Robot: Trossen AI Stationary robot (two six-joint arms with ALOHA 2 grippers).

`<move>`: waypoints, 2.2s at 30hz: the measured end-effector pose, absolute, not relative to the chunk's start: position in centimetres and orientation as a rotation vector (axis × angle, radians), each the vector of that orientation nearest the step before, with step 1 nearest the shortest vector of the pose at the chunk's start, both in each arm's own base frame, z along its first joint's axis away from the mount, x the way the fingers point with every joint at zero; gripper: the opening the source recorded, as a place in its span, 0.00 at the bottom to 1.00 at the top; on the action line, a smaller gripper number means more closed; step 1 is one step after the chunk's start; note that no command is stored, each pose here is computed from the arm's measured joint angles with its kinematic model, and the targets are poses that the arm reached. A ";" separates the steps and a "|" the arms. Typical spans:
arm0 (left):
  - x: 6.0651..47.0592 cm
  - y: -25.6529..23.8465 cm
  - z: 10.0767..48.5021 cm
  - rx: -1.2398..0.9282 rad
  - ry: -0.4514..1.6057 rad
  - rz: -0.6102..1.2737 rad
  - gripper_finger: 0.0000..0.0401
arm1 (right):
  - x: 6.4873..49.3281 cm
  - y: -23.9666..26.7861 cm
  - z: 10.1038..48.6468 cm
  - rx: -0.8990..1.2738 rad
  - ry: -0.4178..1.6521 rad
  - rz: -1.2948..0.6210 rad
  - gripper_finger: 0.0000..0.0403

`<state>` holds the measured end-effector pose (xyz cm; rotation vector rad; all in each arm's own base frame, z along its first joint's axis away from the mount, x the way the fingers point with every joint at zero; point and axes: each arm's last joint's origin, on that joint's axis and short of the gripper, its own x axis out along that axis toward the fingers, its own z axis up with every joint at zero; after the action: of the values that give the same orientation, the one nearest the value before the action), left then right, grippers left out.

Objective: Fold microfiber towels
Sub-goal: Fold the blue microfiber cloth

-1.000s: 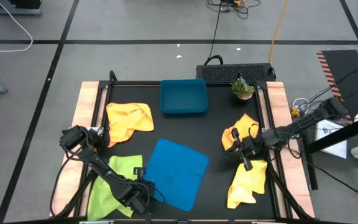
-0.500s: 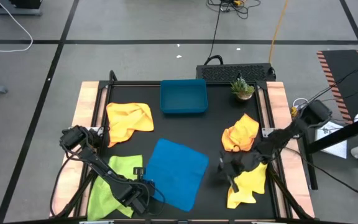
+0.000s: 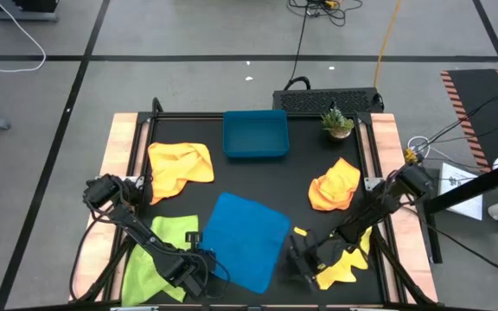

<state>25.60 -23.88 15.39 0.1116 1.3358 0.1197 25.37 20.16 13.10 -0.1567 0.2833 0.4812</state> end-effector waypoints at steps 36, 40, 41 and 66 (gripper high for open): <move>32.3 -21.7 22.4 0.287 1.095 0.084 0.01 | 25.4 20.0 13.1 -0.153 0.284 0.425 0.35; 32.8 -20.7 22.9 0.308 1.103 0.118 0.01 | 25.4 20.0 12.9 -0.164 0.309 0.424 0.35; 33.0 -20.4 23.0 0.310 1.103 0.127 0.02 | 25.4 19.9 12.8 -0.168 0.319 0.424 0.35; 33.6 -15.3 26.4 0.260 1.011 0.337 0.01 | 27.5 20.7 9.8 -0.115 0.354 0.387 0.35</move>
<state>33.63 -15.31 26.42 0.2596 1.0109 0.3368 27.47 20.72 9.84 -0.1148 0.3542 0.3869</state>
